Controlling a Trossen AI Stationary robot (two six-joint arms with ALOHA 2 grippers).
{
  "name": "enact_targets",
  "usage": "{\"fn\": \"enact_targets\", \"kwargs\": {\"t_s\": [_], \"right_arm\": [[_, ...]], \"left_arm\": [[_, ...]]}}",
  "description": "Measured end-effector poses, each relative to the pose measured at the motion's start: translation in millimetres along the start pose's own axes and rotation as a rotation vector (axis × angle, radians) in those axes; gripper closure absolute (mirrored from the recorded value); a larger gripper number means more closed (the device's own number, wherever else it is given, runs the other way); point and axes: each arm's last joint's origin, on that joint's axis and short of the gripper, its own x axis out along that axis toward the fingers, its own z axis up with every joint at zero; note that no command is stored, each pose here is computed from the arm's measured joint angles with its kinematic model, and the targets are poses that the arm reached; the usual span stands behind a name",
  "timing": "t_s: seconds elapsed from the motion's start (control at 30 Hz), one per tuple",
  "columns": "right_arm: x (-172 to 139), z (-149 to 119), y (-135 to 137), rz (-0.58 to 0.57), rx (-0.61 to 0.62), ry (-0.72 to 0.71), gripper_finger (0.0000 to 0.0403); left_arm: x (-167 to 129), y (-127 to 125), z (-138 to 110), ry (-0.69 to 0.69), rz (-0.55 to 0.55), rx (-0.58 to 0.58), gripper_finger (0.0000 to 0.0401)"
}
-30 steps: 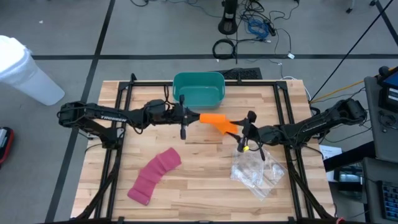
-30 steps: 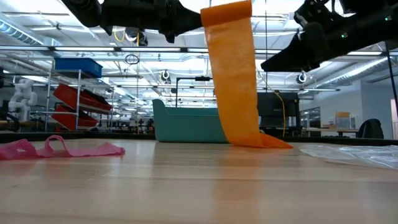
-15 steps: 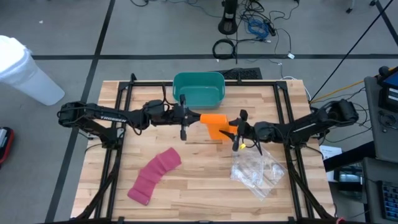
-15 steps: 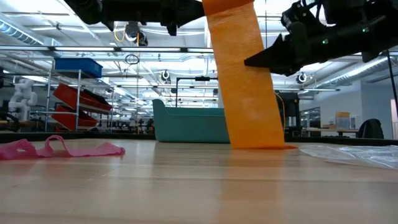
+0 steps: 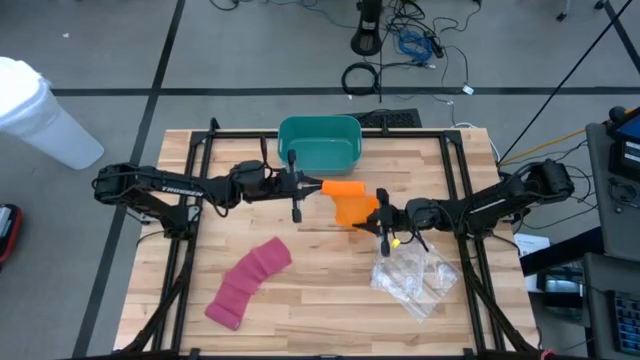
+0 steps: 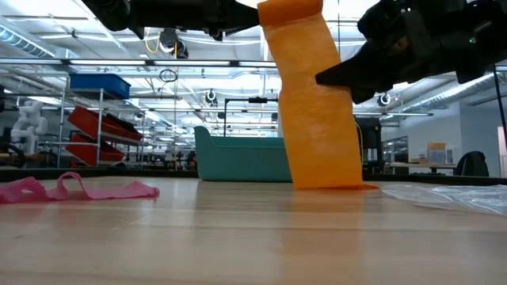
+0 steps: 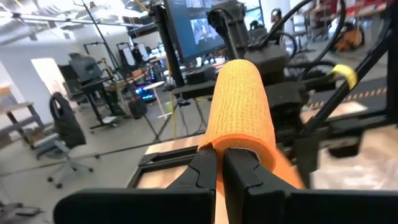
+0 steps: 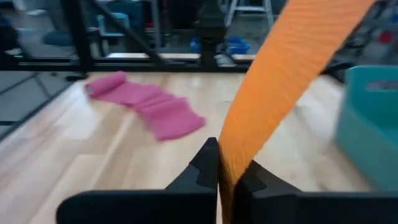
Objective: Roll bandage
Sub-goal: Roll the orange bandage
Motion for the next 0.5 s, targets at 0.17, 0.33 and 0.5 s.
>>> {"fn": "enact_targets", "kwargs": {"t_s": [0.17, 0.33, 0.5], "right_arm": [[3, -8, 16, 0.066, 0.050, 0.026, 0.0403], [4, -4, 30, 0.129, 0.067, -0.053, 0.0403], [6, 6, 33, 0.144, 0.072, -0.099, 0.0403]], "left_arm": [[0, 0, -2, 0.023, 0.007, 0.077, 0.0397], [2, -3, -4, 0.069, 0.081, 0.144, 0.0397], [7, -12, -9, 0.072, 0.074, 0.232, 0.0397]]}}
